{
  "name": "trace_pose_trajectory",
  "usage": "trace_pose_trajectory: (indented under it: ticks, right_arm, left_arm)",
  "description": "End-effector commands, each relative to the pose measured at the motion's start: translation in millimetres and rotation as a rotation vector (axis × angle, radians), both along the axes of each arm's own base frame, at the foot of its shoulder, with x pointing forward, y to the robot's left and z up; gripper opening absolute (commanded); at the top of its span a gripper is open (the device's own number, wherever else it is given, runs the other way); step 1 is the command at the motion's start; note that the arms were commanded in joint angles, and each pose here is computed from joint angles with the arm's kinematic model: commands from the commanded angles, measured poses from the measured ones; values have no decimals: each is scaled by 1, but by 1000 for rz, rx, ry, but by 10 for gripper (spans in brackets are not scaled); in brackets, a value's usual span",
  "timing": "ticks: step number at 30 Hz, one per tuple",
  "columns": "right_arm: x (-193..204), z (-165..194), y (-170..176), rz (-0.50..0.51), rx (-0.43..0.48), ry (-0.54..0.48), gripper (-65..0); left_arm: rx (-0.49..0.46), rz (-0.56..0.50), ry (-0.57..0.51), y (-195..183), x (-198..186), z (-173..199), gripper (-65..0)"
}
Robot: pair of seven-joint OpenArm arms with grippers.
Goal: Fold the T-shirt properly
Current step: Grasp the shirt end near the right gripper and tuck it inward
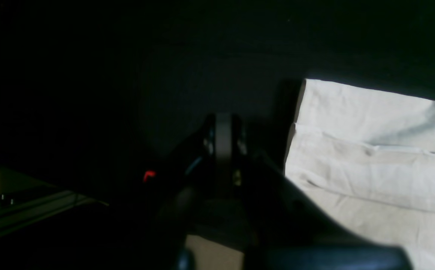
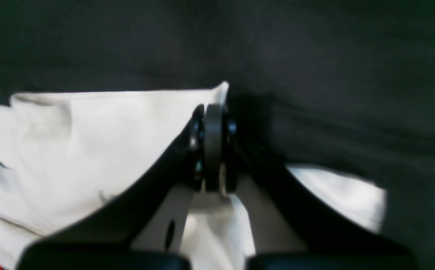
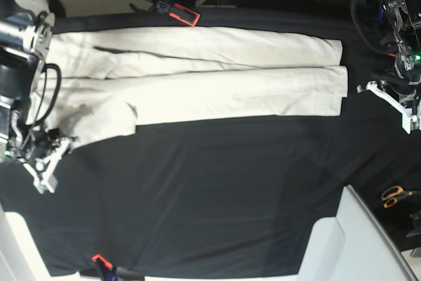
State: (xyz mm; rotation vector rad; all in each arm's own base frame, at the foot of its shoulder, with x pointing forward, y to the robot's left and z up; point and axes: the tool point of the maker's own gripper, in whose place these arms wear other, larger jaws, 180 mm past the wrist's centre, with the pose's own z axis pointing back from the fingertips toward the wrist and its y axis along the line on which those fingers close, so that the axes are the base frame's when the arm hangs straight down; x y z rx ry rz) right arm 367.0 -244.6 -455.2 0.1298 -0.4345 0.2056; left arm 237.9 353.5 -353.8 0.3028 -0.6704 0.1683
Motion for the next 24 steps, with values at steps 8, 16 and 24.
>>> trace_pose_trajectory:
  ticks: [8,16,24]
  right_arm:
    - [-22,25,-13,32,-129,19,-644]
    - [-53,31,-10,52,-201,43,-644]
    - [-82,40,-4,68,-257,47,-644]
  left_arm:
    - [33,-2,-40,7,8,14,-650]
    - [33,-2,-40,7,8,14,-650]
    - [24,12,-13,11,4,4,-650]
